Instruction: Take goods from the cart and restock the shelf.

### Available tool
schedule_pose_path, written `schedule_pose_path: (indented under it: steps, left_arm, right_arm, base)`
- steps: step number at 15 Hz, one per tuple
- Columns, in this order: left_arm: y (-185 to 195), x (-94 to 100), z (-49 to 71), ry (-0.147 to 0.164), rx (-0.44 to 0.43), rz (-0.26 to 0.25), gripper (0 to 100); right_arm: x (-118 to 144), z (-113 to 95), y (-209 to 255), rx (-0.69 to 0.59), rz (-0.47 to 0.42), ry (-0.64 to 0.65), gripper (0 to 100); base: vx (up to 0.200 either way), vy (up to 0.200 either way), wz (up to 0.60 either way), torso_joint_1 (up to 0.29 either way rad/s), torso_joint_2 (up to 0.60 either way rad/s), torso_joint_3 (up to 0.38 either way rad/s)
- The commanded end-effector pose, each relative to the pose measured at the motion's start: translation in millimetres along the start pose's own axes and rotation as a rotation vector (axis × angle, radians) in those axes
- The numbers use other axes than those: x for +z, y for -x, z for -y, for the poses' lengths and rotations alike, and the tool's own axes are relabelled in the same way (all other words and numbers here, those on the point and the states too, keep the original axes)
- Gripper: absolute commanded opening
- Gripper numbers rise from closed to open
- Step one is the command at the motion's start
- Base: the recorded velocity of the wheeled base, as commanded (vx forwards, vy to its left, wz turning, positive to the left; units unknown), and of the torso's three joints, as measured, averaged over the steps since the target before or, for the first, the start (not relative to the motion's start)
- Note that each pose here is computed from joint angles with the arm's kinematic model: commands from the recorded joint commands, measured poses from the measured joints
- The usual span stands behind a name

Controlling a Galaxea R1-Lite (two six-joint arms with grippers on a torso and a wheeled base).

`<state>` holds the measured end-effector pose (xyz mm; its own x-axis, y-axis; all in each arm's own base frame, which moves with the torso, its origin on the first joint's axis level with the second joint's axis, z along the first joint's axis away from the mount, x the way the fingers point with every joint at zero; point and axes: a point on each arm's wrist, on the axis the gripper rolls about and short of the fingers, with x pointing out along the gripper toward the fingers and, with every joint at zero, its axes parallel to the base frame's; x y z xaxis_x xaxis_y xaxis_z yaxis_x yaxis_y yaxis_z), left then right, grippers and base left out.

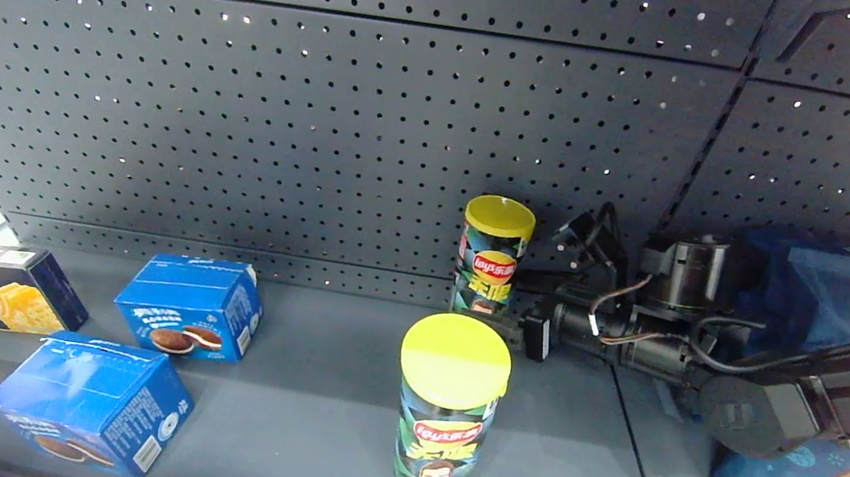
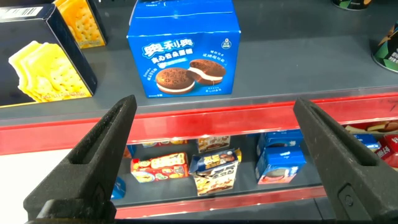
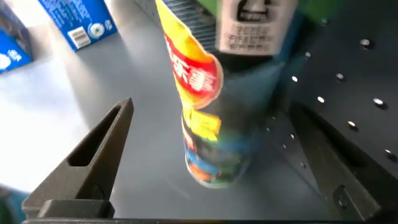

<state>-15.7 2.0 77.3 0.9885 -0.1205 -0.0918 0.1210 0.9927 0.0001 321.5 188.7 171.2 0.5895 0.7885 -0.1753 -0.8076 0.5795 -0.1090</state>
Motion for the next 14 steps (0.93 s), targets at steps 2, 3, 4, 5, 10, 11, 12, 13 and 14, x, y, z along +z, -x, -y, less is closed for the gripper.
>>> schedule_pose_path:
  steps: [2, 3, 4, 5, 10, 11, 12, 13, 14]
  left_arm:
    - [-0.1, 0.0, 0.0, 0.0, 0.0, -0.002, 100]
    - [-0.1, 0.0, 0.0, 0.0, 0.0, -0.002, 100]
    - [-0.1, 0.0, 0.0, 0.0, 0.0, -0.002, 100]
    - [-0.1, 0.0, 0.0, 0.0, 0.0, -0.002, 100]
    - [-0.1, 0.0, 0.0, 0.0, 0.0, -0.002, 100]
    - [-0.1, 0.0, 0.0, 0.0, 0.0, -0.002, 100]
    - [-0.1, 0.0, 0.0, 0.0, 0.0, -0.002, 100]
    - [-0.1, 0.0, 0.0, 0.0, 0.0, -0.002, 100]
    - [-0.1, 0.0, 0.0, 0.0, 0.0, -0.002, 100]
  right_arm:
    - [6.3, -6.3, 27.3, -0.012, 0.001, 0.012, 100]
    - [3.7, -7.1, 34.3, -0.018, -0.01, 0.018, 100]
    - [1.5, -8.0, 40.2, -0.024, -0.019, 0.024, 100]
    - [2.2, -8.6, 44.2, -0.031, -0.019, 0.026, 100]
    - [10.3, -17.3, 57.8, -0.11, -0.029, 0.031, 100]
    - [12.1, -20.5, 61.7, -0.12, -0.031, 0.032, 100]
    - [19.7, -24.7, 71.5, -0.148, -0.033, 0.037, 100]
    - [23.9, -25.2, 75.7, -0.193, -0.037, 0.039, 100]
    - [27.1, -26.1, 78.5, -0.22, -0.029, 0.043, 100]
  base:
    - [0.0, 0.0, 0.0, 0.0, 0.0, 0.0]
    - [0.0, 0.0, 0.0, 0.0, 0.0, 0.0]
    - [0.0, 0.0, 0.0, 0.0, 0.0, 0.0]
    - [0.0, 0.0, 0.0, 0.0, 0.0, 0.0]
    - [0.0, 0.0, 0.0, 0.0, 0.0, 0.0]
    - [0.0, 0.0, 0.0, 0.0, 0.0, 0.0]
    - [0.0, 0.0, 0.0, 0.0, 0.0, 0.0]
    - [0.0, 0.0, 0.0, 0.0, 0.0, 0.0]
    - [0.0, 0.0, 0.0, 0.0, 0.0, 0.0]
